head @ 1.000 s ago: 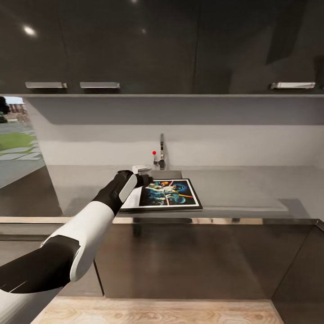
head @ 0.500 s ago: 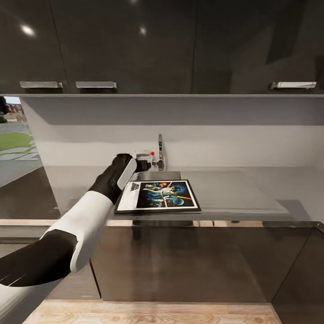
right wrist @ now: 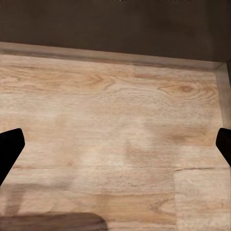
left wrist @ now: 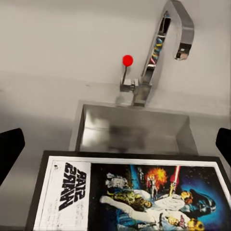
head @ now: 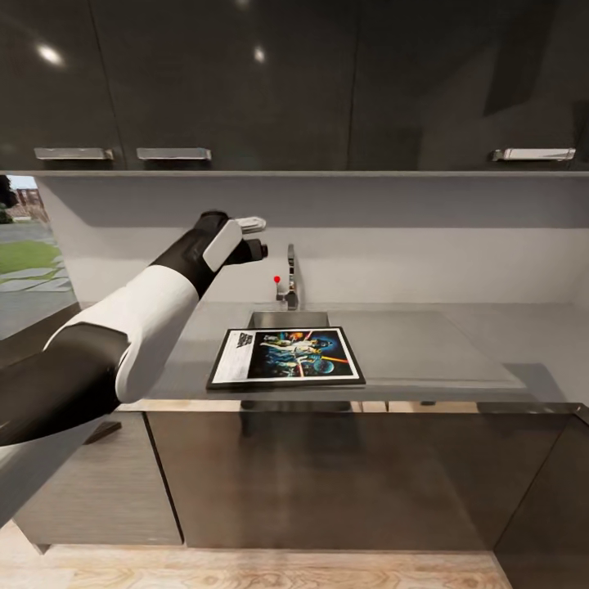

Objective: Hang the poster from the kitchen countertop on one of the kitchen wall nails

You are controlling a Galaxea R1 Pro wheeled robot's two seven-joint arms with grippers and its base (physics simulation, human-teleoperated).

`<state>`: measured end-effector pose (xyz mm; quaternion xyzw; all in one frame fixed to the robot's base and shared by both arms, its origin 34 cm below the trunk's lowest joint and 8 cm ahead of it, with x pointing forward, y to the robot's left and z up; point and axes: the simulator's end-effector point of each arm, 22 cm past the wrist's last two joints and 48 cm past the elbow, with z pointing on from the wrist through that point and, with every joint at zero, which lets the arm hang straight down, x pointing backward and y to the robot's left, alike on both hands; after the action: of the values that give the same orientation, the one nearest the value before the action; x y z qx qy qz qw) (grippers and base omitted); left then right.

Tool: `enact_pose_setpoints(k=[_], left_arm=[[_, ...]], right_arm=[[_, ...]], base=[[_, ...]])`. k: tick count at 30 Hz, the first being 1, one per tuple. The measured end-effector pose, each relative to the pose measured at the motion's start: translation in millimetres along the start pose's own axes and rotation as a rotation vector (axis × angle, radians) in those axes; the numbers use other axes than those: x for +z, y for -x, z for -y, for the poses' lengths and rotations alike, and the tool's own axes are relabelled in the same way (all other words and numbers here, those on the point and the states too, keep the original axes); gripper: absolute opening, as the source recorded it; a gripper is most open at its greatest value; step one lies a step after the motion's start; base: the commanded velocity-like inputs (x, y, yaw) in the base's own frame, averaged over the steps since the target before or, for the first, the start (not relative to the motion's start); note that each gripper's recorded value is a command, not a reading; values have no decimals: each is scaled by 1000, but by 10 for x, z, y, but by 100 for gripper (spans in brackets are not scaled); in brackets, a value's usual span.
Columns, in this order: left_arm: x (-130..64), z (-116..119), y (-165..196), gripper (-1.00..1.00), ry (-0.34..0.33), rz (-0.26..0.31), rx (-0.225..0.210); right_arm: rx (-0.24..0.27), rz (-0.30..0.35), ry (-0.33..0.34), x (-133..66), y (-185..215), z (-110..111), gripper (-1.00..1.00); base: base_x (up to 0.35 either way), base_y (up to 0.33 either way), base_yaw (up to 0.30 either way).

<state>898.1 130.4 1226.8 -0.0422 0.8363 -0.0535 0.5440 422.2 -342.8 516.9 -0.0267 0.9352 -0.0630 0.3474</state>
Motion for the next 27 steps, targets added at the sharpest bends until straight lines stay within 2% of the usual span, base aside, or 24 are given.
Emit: enact_pose_setpoints(k=[3, 8, 27], left_arm=[[47, -7, -97, 100, -5, -24, -7], [78, 85, -167, 100, -52, -41, -11], [157, 55, -355, 100, -52, -85, -13]], right_arm=[[-1, -1, 1, -2, -3, -6, 100], [-1, -1, 2, -3, -6, -10, 100], [-1, -13, 6, -11, -57, -32, 100]], base=[[185, -158, 0], [237, -202, 0], [241, -206, 0]])
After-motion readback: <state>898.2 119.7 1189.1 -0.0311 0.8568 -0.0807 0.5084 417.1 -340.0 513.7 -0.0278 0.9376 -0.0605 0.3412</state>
